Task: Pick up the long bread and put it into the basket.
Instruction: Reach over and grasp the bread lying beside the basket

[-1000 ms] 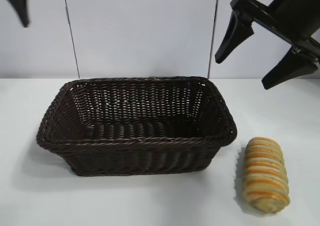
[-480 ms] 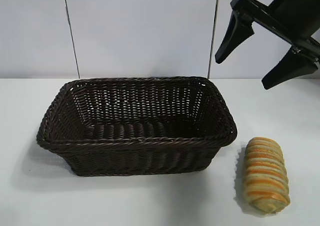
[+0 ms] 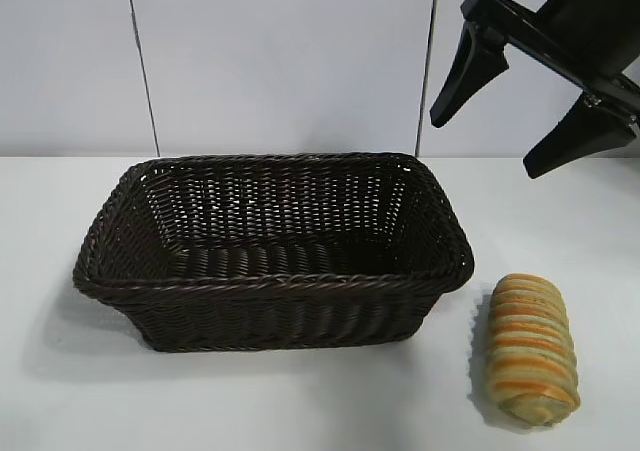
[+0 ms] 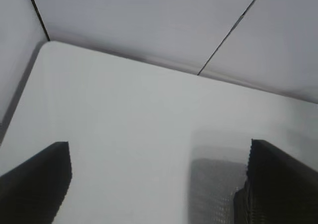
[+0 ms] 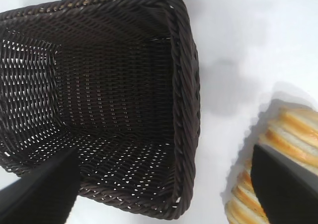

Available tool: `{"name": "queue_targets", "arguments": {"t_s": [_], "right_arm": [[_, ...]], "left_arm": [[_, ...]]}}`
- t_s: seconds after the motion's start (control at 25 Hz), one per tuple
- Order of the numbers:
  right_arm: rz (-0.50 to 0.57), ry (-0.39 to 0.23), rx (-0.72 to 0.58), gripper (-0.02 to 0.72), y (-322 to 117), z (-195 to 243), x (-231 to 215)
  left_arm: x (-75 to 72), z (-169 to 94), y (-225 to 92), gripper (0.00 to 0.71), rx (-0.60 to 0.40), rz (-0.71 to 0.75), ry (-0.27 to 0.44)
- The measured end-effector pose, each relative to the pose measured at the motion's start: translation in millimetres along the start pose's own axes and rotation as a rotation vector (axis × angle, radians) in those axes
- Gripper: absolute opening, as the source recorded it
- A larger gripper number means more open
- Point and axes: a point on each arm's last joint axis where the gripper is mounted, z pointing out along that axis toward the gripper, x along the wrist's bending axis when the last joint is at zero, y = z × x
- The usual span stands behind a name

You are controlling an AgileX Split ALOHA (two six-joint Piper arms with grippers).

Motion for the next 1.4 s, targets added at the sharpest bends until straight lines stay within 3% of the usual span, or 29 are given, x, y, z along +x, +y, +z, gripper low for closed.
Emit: {"name": "queue_targets", "arguments": {"t_s": [0.2,0.36,0.56,0.8,1.08,1.4], "right_arm": [[-0.01,0.002,-0.014,0.663,0.7,-4.2,1.9],[-0.027,0.011,-0.045,0.663,6.7,-13.3,7.4],[-0.049,0.02,-0.064,0.663,13.1,-20.6,12.5],[-0.062,0.016,-0.062,0.663,13.3,-21.2,12.5],[-0.067,0.01,-0.059,0.663,13.1,-21.4,12.2],[-0.093,-0.019,-0.009,0.662,8.7,-21.2,9.4]], "left_arm": [[-24.0,-45.4,-52.5,0.694,0.004,0.166,0.013],[-20.3,-69.8,-98.5,0.694,-0.02,0.242,0.079],[-17.0,-87.5,-160.0,0.694,-0.038,0.239,0.091],[-15.8,-87.4,-230.9,0.694,-0.026,0.15,0.067],[-17.3,-62.3,-307.2,0.694,0.027,0.069,0.008],[-16.1,-47.4,-337.6,0.686,0.051,0.063,0.004]]}}
